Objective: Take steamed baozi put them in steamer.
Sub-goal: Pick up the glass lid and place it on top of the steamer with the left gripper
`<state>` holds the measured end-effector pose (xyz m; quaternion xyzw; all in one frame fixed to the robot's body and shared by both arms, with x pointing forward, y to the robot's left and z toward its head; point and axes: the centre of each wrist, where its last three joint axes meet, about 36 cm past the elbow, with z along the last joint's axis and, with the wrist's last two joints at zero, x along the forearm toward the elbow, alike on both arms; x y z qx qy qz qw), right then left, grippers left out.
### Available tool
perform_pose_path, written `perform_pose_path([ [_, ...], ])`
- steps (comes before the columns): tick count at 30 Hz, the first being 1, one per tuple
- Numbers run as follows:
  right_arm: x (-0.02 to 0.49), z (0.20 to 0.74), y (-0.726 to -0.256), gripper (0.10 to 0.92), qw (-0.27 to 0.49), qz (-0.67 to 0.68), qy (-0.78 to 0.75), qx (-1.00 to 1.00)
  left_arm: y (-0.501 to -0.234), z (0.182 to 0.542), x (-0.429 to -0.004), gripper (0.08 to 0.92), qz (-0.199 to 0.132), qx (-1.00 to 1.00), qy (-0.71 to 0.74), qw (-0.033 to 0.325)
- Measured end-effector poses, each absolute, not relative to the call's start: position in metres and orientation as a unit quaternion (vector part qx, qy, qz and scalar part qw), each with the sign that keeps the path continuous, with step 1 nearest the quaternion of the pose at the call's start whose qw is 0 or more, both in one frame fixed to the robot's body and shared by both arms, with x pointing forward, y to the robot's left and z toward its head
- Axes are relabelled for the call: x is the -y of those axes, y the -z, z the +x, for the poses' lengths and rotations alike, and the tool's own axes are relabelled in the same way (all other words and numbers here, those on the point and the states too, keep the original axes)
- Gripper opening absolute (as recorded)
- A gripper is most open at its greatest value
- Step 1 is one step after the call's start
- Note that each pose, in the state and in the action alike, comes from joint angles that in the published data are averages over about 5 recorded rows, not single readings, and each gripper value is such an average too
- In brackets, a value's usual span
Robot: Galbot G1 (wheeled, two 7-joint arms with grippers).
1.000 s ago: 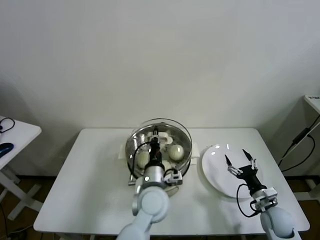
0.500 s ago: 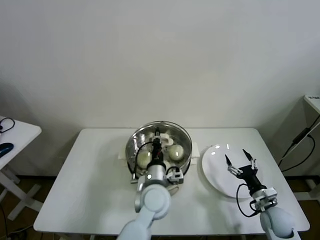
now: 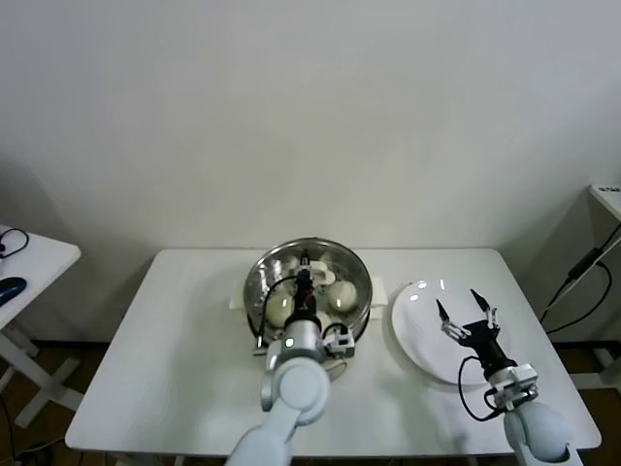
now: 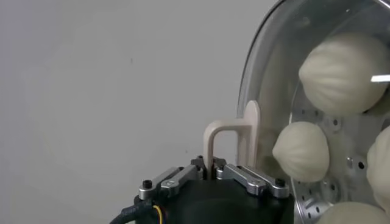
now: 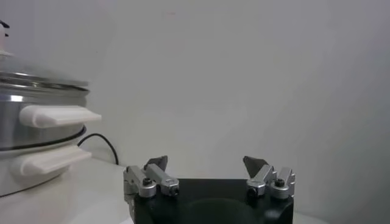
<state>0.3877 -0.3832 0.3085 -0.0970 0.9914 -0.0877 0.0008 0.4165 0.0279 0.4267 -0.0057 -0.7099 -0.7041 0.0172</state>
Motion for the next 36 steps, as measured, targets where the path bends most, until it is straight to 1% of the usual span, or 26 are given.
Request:
perform_pose_path([
  [12, 0.3824, 0.3879, -0.3084, 0.823, 0.003, -0.097, 0.087, -0.991, -0.423, 0.4188, -0.0284, 0.154, -0.005, 0.705, 0.709, 0.022],
  [36, 0.3847, 0.3861, -0.3066, 0.823, 0.004, -0.095, 0.088, -0.992, -0.4219, 0.421, -0.0256, 0.154, -0.011, 0.702, 0.711, 0.02],
])
